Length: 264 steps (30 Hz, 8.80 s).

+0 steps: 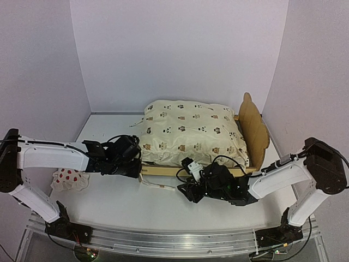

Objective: Set up the pet bed

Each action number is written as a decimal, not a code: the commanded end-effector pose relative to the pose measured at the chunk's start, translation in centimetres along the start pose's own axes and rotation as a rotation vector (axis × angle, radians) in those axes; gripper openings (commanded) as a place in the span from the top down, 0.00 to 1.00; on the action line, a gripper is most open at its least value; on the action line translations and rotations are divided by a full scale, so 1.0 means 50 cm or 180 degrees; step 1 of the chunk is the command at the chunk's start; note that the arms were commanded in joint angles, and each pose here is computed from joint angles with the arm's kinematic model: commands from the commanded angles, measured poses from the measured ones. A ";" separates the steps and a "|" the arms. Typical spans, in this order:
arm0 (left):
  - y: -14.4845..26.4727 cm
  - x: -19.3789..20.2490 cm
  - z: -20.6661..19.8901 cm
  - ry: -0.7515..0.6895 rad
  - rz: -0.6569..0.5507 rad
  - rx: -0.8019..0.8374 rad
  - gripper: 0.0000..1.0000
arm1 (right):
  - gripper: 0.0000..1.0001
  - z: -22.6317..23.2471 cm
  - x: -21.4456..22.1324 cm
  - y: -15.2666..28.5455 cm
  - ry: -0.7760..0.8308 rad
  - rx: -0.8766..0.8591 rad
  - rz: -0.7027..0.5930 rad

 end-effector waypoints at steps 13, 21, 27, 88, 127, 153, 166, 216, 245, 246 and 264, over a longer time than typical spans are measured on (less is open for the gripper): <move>-0.004 -0.066 -0.036 0.0006 -0.0229 0.0031 1.00 | 0.49 -0.012 0.005 -0.015 0.0101 0.0143 -0.0061; 0.043 -0.119 -0.057 0.0031 -0.0353 0.0135 1.00 | 0.48 -0.015 0.037 -0.053 0.0281 0.0157 -0.0224; 0.068 -0.146 -0.076 0.0004 -0.0400 0.0213 1.00 | 0.44 -0.014 0.027 -0.082 0.0410 0.0190 -0.0604; 0.116 -0.179 -0.117 -0.0079 -0.0437 0.0393 1.00 | 1.00 0.026 -0.087 -0.208 0.1380 0.1222 -0.1285; 0.043 -0.120 -0.059 -0.0022 -0.0180 0.0198 0.58 | 1.00 0.031 0.068 -0.047 0.1121 0.0344 -0.0060; -0.053 -0.071 -0.038 -0.0070 0.0231 -0.0185 0.70 | 1.00 0.139 0.108 0.028 0.0762 -0.0798 0.1020; -0.033 -0.087 -0.023 -0.0011 0.0134 -0.0174 0.59 | 1.00 0.258 -0.092 0.080 0.0755 -0.1379 0.0851; -0.034 -0.087 -0.085 -0.0094 0.0067 0.0056 1.00 | 1.00 0.272 0.071 0.076 0.0236 -0.1535 0.1688; 0.075 -0.024 -0.072 -0.0221 0.0442 0.0457 0.61 | 0.79 0.231 0.095 -0.032 -0.0126 -0.1073 0.1856; 0.080 -0.020 -0.076 -0.0230 0.0461 0.0513 0.61 | 0.75 0.224 0.092 -0.031 -0.0190 -0.1083 0.1863; 0.090 0.049 -0.175 -0.0434 0.0683 0.0943 0.47 | 0.50 0.132 0.026 0.061 -0.0356 -0.0965 0.1511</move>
Point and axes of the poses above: each gripper's point midway between its finger pads, its own y axis back along the fingers, its own z axis along the line the jaws close on, x = y × z, the point moved 1 cm from there along y, back along the fingers, and after that the axes turned 1 degree about y, right-handed, at the moved point
